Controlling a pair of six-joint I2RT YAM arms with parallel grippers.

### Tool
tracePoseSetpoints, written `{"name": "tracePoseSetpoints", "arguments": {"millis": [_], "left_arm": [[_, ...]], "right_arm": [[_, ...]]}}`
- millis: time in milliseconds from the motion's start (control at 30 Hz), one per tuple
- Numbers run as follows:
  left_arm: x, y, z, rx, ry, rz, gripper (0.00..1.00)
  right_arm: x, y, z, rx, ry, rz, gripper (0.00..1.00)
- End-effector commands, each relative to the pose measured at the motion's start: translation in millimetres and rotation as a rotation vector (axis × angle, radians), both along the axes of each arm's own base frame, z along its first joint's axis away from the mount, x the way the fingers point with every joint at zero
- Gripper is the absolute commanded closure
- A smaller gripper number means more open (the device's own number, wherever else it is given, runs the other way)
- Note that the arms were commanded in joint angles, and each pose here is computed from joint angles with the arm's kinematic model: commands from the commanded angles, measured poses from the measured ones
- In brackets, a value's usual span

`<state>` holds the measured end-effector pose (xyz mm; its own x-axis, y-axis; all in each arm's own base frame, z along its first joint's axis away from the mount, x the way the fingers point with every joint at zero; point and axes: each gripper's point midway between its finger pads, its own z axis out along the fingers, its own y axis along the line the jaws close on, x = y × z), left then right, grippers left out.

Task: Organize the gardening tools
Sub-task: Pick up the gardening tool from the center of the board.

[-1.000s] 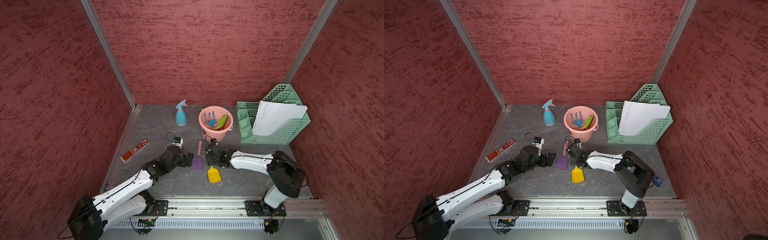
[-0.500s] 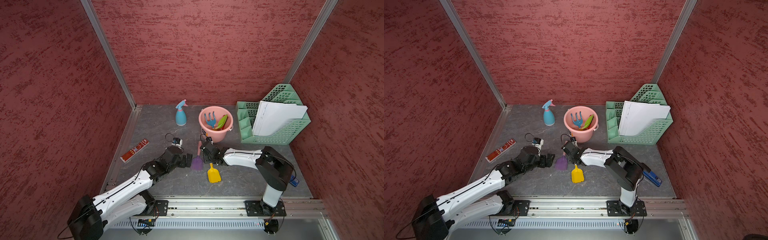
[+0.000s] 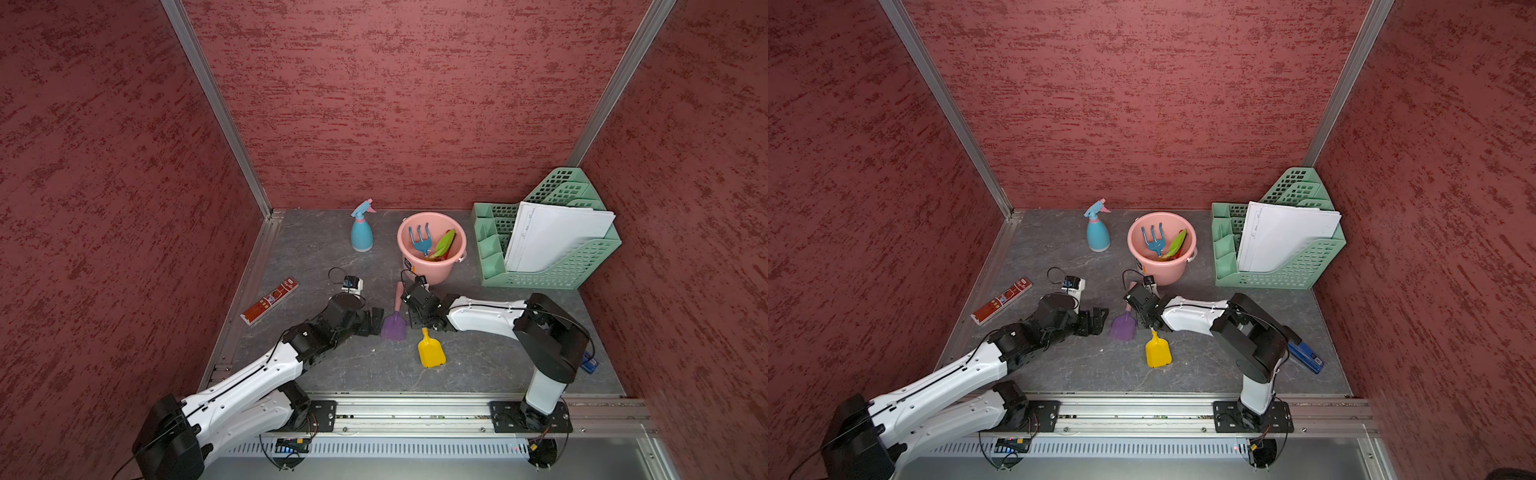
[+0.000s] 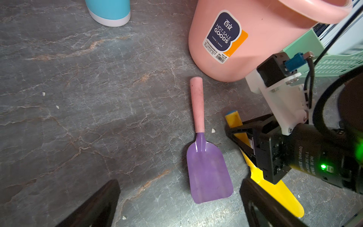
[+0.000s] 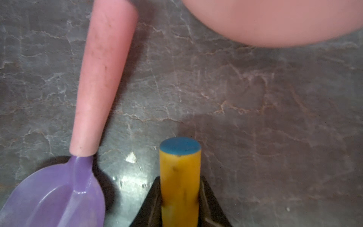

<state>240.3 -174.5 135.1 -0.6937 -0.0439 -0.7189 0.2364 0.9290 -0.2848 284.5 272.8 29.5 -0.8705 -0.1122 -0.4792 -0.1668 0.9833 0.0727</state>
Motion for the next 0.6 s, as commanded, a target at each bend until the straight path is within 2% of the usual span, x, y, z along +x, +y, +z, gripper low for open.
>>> {"name": "tracePoseSetpoints", "arguments": {"millis": [0,267,400,567], "left_arm": [[-1,3,2,-0.009,-0.003,0.013,0.0],[-2,-15,21,-0.078,-0.028,-0.043,0.0],[-5,-40,46,-0.172,-0.061,-0.127,0.0],[-14,-75,82,-0.311,-0.095,-0.23,0.0]], "right_arm": [[0,-5,37,0.02,-0.061,-0.033,1.0],[-10,-41,113,-0.005,-0.181,-0.14,1.0],[-6,-65,175,0.052,-0.309,-0.257,1.0],[5,-88,219,0.066,-0.425,-0.446,1.0]]}}
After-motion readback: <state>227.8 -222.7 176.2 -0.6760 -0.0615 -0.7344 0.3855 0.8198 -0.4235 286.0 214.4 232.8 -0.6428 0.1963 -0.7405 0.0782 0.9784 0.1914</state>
